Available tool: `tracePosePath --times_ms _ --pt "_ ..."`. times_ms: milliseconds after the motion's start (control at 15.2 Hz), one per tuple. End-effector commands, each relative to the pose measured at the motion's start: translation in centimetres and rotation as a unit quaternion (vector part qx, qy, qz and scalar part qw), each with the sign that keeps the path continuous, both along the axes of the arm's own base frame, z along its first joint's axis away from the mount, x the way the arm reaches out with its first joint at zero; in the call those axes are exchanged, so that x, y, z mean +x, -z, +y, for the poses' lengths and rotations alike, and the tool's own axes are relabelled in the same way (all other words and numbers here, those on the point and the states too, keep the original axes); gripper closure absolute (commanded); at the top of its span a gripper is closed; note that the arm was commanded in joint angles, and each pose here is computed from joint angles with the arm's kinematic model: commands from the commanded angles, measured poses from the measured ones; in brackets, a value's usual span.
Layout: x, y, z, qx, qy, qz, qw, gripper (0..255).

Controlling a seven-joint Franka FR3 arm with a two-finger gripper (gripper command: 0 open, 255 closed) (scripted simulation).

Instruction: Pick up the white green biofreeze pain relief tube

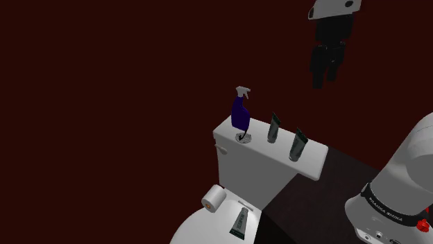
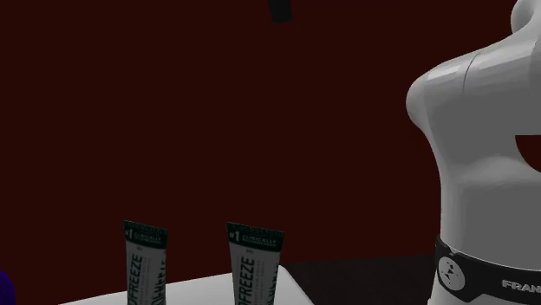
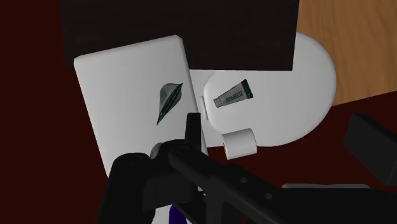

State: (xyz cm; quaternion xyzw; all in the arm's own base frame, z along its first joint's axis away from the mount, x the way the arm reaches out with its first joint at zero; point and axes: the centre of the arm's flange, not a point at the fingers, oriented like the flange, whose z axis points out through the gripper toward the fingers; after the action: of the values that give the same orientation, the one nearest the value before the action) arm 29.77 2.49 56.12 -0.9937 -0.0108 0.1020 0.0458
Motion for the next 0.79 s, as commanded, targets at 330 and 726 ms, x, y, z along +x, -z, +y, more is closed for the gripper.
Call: tracePosePath --times_ms 330,726 --pt "1.6 5.4 0.0 -0.030 0.069 -0.051 0.9958 0" --pt "4.2 11.5 -0.7 -0.066 0.152 -0.111 0.9800 0"
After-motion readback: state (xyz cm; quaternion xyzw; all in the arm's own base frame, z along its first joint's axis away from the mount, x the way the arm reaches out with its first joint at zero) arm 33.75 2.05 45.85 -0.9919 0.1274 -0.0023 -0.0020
